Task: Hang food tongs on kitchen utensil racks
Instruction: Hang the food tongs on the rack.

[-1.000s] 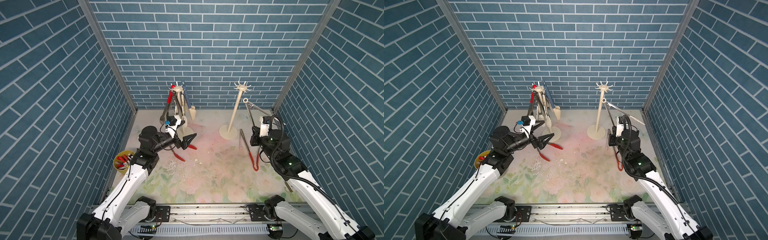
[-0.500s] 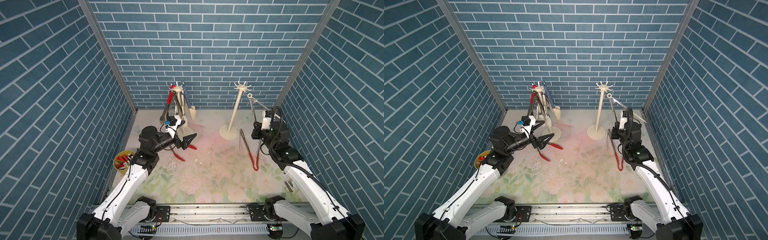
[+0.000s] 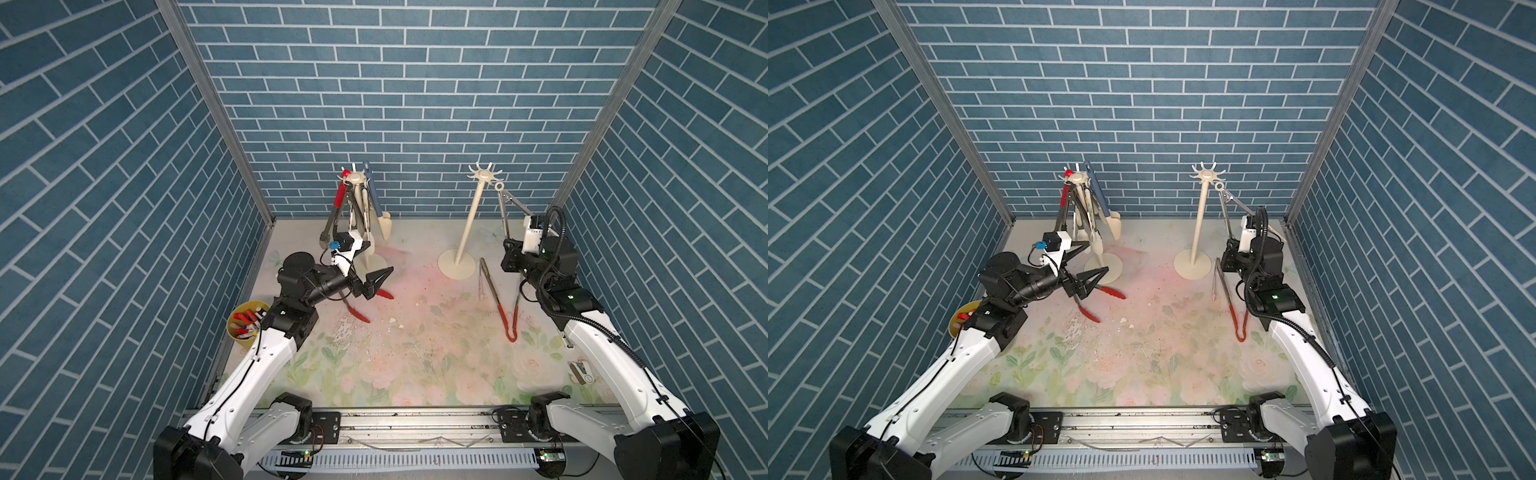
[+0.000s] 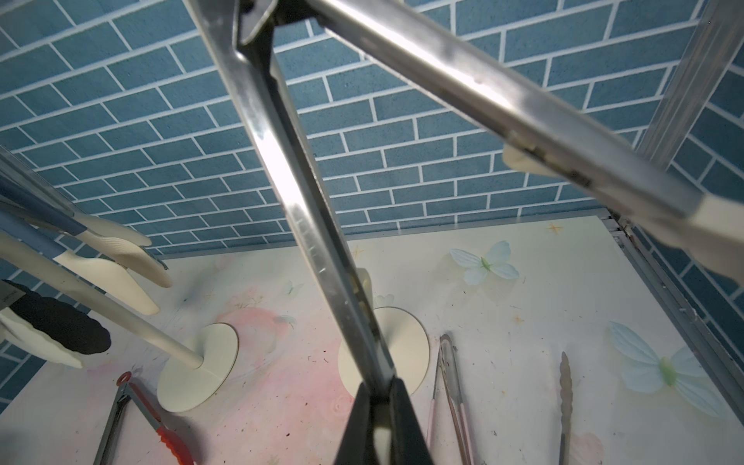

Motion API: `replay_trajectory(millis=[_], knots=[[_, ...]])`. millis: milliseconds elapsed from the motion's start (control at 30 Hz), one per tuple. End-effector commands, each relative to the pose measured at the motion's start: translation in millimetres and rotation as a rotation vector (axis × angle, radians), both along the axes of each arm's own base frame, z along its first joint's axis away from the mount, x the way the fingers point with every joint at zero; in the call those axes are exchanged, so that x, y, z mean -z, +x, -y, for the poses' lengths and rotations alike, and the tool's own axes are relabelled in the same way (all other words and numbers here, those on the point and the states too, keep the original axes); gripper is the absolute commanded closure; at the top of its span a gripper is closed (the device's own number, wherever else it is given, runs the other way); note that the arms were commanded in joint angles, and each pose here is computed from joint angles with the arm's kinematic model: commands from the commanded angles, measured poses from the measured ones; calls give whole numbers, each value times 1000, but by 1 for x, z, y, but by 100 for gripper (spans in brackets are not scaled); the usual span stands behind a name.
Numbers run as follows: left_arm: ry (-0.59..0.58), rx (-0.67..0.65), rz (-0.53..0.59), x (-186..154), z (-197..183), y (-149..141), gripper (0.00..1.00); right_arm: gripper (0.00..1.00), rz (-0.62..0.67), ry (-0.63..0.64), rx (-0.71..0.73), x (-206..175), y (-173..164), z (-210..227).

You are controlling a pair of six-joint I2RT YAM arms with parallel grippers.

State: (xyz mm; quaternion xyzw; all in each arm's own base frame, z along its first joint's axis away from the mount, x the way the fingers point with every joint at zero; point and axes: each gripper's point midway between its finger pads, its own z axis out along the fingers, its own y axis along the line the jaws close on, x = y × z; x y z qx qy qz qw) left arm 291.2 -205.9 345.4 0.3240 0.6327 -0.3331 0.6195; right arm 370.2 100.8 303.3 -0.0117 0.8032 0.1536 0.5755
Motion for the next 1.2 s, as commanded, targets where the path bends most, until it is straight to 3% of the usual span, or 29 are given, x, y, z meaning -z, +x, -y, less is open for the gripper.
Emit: replay_trajectory(millis=[0,1133,1167], knots=[[-3,10,5,0,2,-2,1,100,99,69,-17,-37,5,-5],[-1,11,6,-1,2,-3,1,100,-14,101,-49,0,27,-13],[-1,11,6,-1,2,-3,1,97,-19,103,-56,0,26,-14]])
